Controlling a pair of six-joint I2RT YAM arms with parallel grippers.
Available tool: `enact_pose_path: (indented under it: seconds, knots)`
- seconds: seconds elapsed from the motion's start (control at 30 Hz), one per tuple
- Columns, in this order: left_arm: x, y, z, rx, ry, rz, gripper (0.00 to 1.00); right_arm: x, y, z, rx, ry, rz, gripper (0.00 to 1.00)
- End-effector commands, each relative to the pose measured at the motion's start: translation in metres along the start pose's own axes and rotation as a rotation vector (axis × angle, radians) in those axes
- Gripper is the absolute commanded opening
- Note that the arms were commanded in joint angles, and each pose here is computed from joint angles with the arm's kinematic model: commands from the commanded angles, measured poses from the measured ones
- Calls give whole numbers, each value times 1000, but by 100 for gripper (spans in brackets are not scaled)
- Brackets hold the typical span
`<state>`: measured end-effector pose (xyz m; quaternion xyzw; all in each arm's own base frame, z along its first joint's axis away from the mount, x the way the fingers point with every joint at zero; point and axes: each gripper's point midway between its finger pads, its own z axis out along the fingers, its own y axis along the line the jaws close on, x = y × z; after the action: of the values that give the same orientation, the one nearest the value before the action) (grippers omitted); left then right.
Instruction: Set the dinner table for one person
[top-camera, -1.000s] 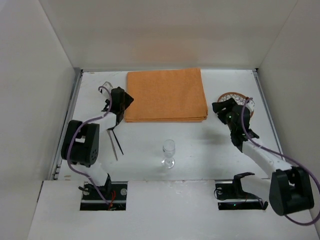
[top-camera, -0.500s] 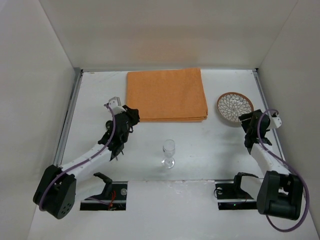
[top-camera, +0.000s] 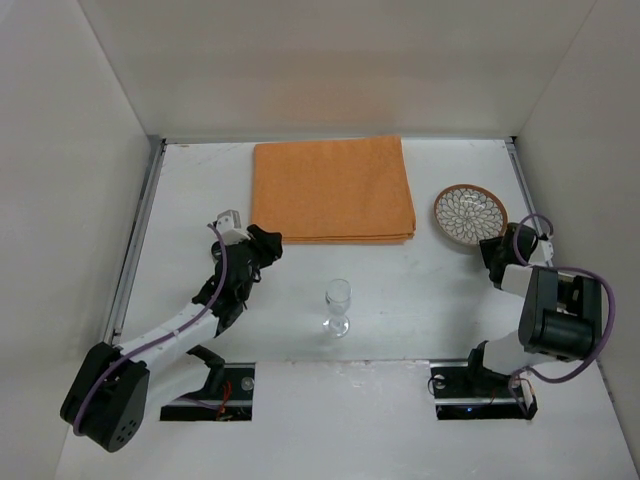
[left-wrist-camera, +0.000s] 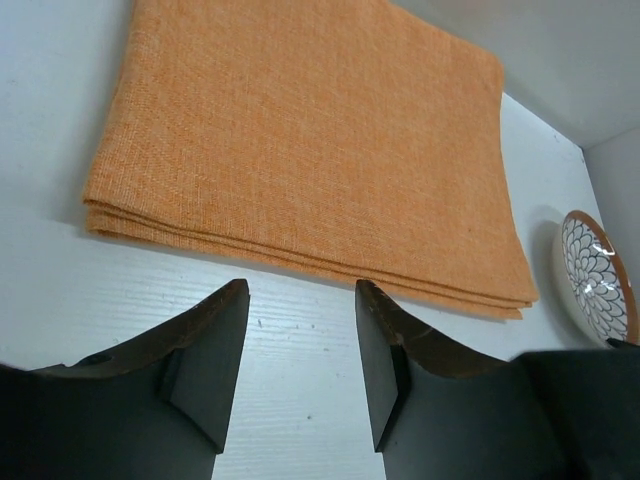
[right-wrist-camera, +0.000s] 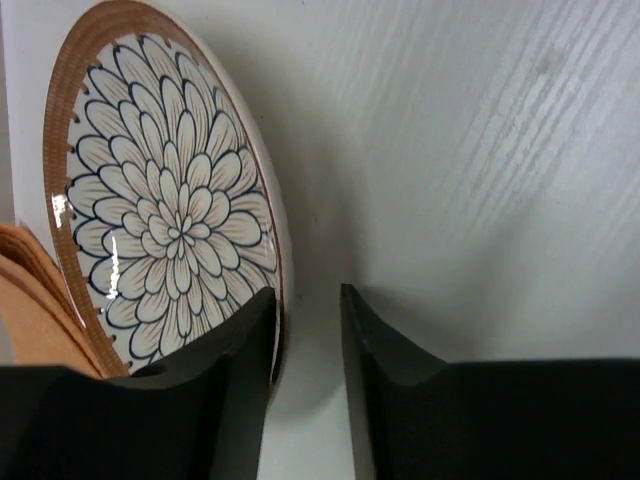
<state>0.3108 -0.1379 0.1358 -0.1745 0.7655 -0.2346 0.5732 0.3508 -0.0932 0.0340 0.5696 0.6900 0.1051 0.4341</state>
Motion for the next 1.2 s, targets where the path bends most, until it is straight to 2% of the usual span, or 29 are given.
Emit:
enact_pose_path:
  seconds: [0.0,0.07,0.1,0.2,0.37,0.5,0.63,0.93,1.17]
  knots:
    - [-12,-11,2,49,-49,-33,45,-24,34,10,-104,-62,72,35]
    - [-11,-10,3,43,-46,-32,45,-26,32,17,-90,-60,87,23]
    - [-11,-8,3,38,-48,-32,46,-27,33,17,-97,-57,96,14]
    - [-13,-3,4,21,-57,-38,48,-40,45,4,-149,-88,138,2]
    - [-17,3,4,11,-78,-77,56,-81,104,-59,-371,-229,128,1]
    - [-17,9,5,-1,-80,-94,56,-69,170,-108,-575,-205,16,1]
    - [-19,12,4,-7,-88,-100,57,-13,222,-122,-690,-41,-56,1]
    - [-21,20,4,-27,-102,-113,58,148,332,-139,-892,365,-190,2]
    - [-17,19,7,-24,-85,-107,58,214,358,-109,-835,455,-231,2]
